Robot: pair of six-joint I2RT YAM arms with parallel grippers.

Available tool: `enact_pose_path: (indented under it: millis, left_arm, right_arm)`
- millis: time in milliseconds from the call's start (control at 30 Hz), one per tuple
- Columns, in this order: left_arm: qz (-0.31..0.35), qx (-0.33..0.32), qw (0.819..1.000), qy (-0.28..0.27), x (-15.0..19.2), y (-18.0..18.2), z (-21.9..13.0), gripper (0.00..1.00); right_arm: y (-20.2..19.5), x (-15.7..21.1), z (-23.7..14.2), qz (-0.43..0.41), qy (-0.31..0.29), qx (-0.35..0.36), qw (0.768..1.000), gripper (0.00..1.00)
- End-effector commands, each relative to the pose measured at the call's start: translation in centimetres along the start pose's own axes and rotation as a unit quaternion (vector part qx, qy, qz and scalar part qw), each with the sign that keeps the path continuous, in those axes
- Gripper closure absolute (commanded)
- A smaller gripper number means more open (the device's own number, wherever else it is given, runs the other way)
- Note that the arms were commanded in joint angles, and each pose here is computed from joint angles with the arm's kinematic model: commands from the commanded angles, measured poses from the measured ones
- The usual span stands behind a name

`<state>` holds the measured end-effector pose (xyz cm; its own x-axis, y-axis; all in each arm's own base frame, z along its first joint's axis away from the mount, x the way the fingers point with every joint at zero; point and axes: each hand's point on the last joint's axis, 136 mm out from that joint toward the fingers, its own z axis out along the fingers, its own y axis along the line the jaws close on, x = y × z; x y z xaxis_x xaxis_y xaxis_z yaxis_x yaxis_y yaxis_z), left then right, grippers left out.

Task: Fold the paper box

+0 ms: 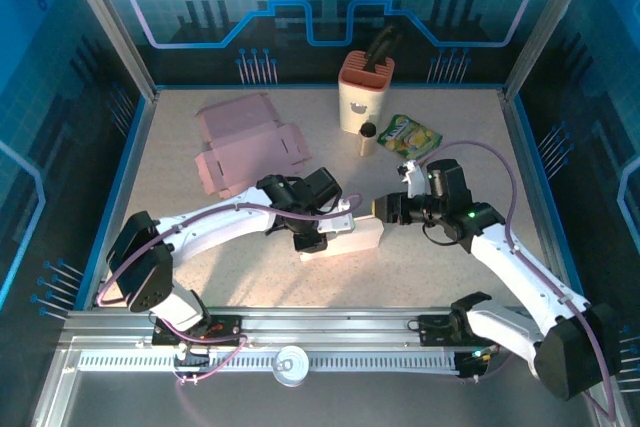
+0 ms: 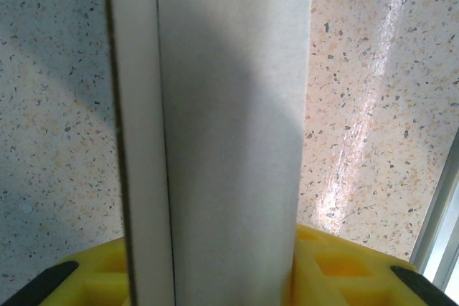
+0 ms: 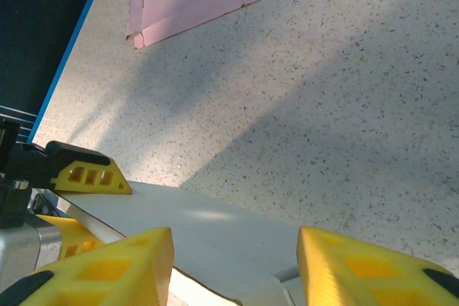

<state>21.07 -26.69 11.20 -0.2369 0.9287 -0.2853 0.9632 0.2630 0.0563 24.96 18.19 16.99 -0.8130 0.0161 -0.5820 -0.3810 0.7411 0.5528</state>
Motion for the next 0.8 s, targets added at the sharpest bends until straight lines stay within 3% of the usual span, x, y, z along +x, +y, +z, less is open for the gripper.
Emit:
enact_pose_path:
  millis: [0,767]
  left_arm:
    - [-0.002,0.008,1.0,0.001,-0.4,0.1,0.1,0.63]
    - [-0.008,0.001,1.0,-0.001,-0.6,0.4,0.1,0.62]
  right_arm:
    - [0.3,1.2,-0.3,-0.008,0.01,0.003,1.0,0.52]
    - [0.2,2.9,-0.8,-0.006,0.016,0.043,0.999,0.65]
